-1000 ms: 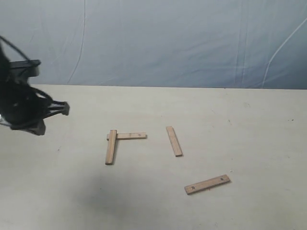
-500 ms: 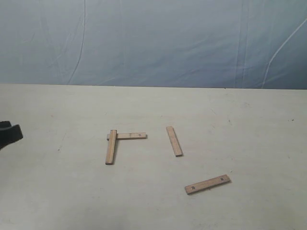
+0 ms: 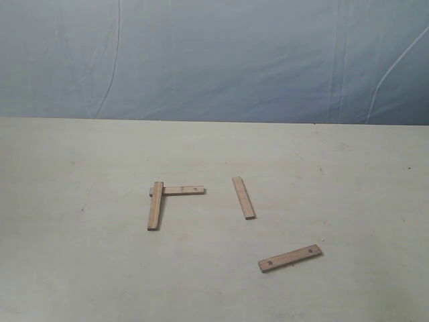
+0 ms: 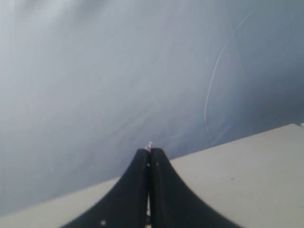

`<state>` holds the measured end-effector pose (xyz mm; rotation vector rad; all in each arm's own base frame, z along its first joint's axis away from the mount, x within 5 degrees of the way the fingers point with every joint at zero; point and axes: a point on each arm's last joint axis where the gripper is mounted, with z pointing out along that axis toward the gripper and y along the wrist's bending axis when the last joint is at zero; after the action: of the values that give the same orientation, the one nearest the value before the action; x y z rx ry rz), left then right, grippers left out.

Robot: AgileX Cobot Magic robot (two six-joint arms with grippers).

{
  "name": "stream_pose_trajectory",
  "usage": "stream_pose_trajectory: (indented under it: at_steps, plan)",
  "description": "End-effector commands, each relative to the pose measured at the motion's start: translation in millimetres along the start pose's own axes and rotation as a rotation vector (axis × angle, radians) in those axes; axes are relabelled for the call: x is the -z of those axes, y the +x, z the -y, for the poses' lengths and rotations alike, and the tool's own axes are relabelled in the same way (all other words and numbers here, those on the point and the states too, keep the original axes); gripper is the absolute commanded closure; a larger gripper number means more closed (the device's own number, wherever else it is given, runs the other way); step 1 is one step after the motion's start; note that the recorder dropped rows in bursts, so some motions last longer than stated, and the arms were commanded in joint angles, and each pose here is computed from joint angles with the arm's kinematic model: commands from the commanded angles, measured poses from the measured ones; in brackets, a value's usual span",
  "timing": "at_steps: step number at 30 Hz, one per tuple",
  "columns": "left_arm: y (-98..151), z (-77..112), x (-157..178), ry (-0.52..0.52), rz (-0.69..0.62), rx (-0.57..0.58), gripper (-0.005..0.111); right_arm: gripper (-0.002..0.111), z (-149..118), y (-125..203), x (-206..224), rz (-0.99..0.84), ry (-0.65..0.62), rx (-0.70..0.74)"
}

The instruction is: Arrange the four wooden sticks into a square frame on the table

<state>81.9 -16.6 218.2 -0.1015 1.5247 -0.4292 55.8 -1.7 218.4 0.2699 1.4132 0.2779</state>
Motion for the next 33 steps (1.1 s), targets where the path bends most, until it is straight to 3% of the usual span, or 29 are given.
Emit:
stream_pose_trajectory:
  at_steps: [1,9,14,18,22,25,29,33]
  plan:
    - [-4,2.4,12,0.038,0.068,-0.001,0.107,0.109,0,-6,0,0.054,0.003,-0.142]
    - [-2,2.2,28,0.055,0.085,-0.015,0.107,0.109,-15,-55,-14,0.223,-0.044,-0.169]
    - [-1,-0.1,28,0.016,0.073,-0.026,0.107,0.109,-43,-88,-47,0.341,-0.262,-0.106]
    - [-2,-4.3,28,-0.058,0.094,-0.035,0.107,0.109,-68,-101,-105,0.163,-0.381,-0.022]
    - [2,-8.8,28,-0.128,0.061,-0.031,0.107,0.109,-82,-93,-170,-0.085,-0.461,0.031]
    - [8,-11.6,28,-0.165,-0.008,-0.014,0.107,0.109,-87,-77,-217,-0.296,-0.486,0.075]
    - [12,-12.1,29,-0.171,-0.043,0.022,0.107,0.109,-99,-41,-269,-0.574,-0.431,0.170]
    - [12,-12.3,29,-0.173,-0.049,0.016,0.107,0.109,-115,-5,-302,-0.658,-0.394,0.189]
